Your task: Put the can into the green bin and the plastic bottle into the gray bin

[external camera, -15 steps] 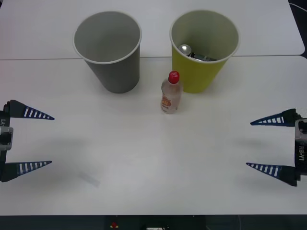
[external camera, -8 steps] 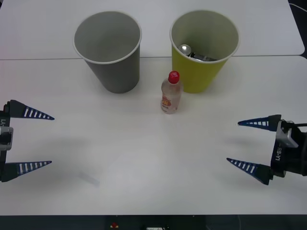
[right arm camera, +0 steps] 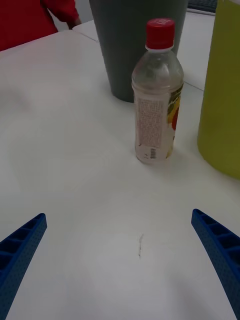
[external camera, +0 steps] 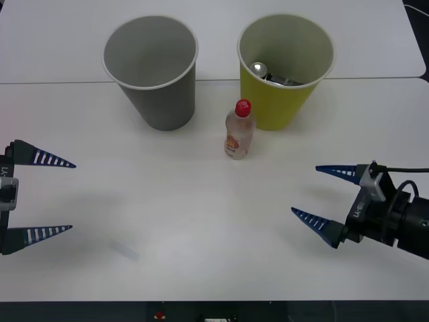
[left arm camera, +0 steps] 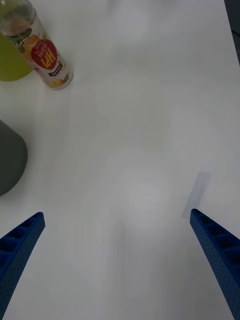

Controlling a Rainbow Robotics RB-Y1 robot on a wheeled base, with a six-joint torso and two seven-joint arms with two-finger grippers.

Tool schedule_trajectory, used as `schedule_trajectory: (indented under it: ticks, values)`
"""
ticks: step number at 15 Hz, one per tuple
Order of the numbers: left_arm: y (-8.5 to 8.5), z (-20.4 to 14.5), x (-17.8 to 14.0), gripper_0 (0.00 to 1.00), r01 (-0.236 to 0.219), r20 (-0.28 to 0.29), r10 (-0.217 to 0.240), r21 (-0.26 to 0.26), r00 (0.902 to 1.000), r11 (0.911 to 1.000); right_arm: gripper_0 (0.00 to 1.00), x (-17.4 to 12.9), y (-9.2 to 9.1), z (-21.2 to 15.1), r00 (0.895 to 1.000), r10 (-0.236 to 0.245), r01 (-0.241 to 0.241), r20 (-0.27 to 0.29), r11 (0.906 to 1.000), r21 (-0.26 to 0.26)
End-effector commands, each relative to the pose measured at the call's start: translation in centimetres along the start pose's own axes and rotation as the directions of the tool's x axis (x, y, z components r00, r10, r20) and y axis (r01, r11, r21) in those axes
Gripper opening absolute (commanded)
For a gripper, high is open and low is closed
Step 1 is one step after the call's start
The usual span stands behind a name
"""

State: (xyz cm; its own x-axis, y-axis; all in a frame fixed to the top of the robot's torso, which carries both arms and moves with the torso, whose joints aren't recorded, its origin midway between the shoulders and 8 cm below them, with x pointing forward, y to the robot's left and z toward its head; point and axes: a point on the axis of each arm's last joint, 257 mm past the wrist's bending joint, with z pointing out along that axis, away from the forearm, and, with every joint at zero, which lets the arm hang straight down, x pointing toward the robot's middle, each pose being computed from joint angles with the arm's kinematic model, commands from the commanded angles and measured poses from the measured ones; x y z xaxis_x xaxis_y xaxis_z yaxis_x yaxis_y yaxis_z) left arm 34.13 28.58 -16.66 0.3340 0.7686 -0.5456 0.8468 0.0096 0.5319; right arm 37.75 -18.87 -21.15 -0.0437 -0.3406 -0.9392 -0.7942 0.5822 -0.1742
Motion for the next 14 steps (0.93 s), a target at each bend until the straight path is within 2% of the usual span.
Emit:
schedule_trajectory:
  ticks: [1,4,7,9,14]
  values:
    - [0.0,0.0,0.0,1.0,0.0,0.0,0.0,0.0,1.0,1.0,1.0,-0.2,0.1,1.1,0.998,0.047,-0.048,0.028,0.9982,0.034]
    - [0.0,0.0,0.0,1.0,0.0,0.0,0.0,0.0,1.0,1.0,1.0,-0.3,0.2,2.5,0.993,0.098,-0.102,0.061,0.9919,0.076]
    - [0.0,0.0,0.0,1.0,0.0,0.0,0.0,0.0,1.0,1.0,1.0,-0.5,0.1,4.0,0.986,0.141,-0.152,0.094,0.9803,0.125]
    - [0.0,0.0,0.0,1.0,0.0,0.0,0.0,0.0,1.0,1.0,1.0,-0.4,0.1,5.2,0.982,0.154,-0.169,0.105,0.9735,0.154]
    - [0.0,0.0,0.0,1.0,0.0,0.0,0.0,0.0,1.0,1.0,1.0,-0.1,-0.8,8.1,0.978,0.162,-0.184,0.133,0.9671,0.175]
